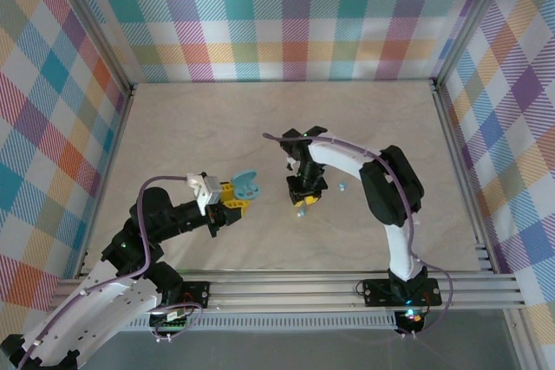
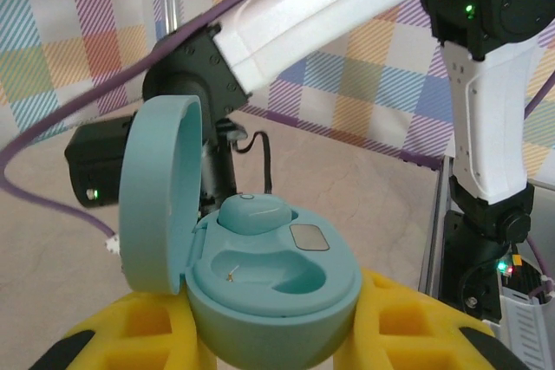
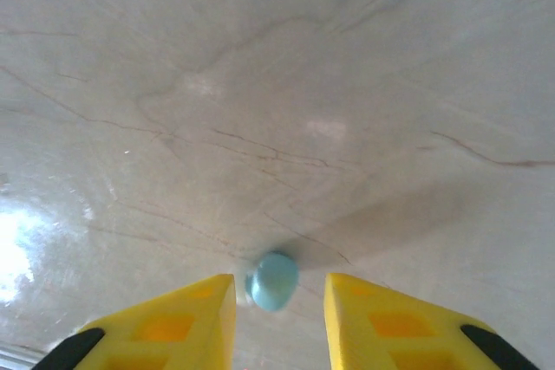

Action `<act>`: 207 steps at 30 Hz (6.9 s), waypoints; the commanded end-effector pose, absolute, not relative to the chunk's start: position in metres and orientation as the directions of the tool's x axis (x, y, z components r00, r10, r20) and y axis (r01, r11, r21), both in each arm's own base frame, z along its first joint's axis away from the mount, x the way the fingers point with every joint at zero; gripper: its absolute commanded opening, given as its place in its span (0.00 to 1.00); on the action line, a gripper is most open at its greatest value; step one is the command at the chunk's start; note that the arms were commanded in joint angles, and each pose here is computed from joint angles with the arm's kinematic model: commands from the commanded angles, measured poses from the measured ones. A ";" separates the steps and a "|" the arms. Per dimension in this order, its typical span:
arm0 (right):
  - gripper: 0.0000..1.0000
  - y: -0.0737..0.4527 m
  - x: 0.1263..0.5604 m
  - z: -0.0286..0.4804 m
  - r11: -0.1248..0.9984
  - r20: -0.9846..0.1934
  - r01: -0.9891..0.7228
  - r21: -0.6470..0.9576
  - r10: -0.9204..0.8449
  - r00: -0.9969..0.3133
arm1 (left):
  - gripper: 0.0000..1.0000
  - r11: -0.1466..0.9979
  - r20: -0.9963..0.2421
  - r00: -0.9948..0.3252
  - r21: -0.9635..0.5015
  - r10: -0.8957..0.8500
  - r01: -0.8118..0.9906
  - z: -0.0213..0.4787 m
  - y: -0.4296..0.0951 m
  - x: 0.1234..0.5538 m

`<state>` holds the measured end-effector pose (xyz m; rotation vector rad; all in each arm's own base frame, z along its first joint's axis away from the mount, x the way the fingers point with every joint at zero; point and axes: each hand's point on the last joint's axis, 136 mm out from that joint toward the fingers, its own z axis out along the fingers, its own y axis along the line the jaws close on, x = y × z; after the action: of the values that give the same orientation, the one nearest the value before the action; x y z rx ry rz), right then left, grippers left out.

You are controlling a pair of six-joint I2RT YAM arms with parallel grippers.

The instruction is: Insert the wireless bluetooth earbuds into the charging case

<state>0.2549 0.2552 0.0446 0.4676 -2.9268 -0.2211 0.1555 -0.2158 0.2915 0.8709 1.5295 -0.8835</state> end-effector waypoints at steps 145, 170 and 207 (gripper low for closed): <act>0.13 0.249 0.241 0.095 0.925 -0.279 -0.016 0.379 0.098 -0.955 | 0.00 0.394 -0.999 -0.037 -0.035 -0.004 0.919 0.312 -0.243 0.173; 0.11 0.266 0.203 0.271 0.685 -0.542 -0.425 0.592 -0.052 -0.839 | 0.00 0.450 -0.998 0.057 0.068 0.038 0.890 0.293 -0.273 0.225; 0.10 0.309 0.213 0.286 0.580 -0.582 -0.586 0.566 -0.222 -0.782 | 0.00 0.396 -0.998 0.023 0.045 0.060 0.917 0.282 -0.291 0.229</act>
<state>0.2134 0.3065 0.2753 0.8185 -3.1931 -1.4306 0.2385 -0.2833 0.2575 0.9299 1.4917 -0.8245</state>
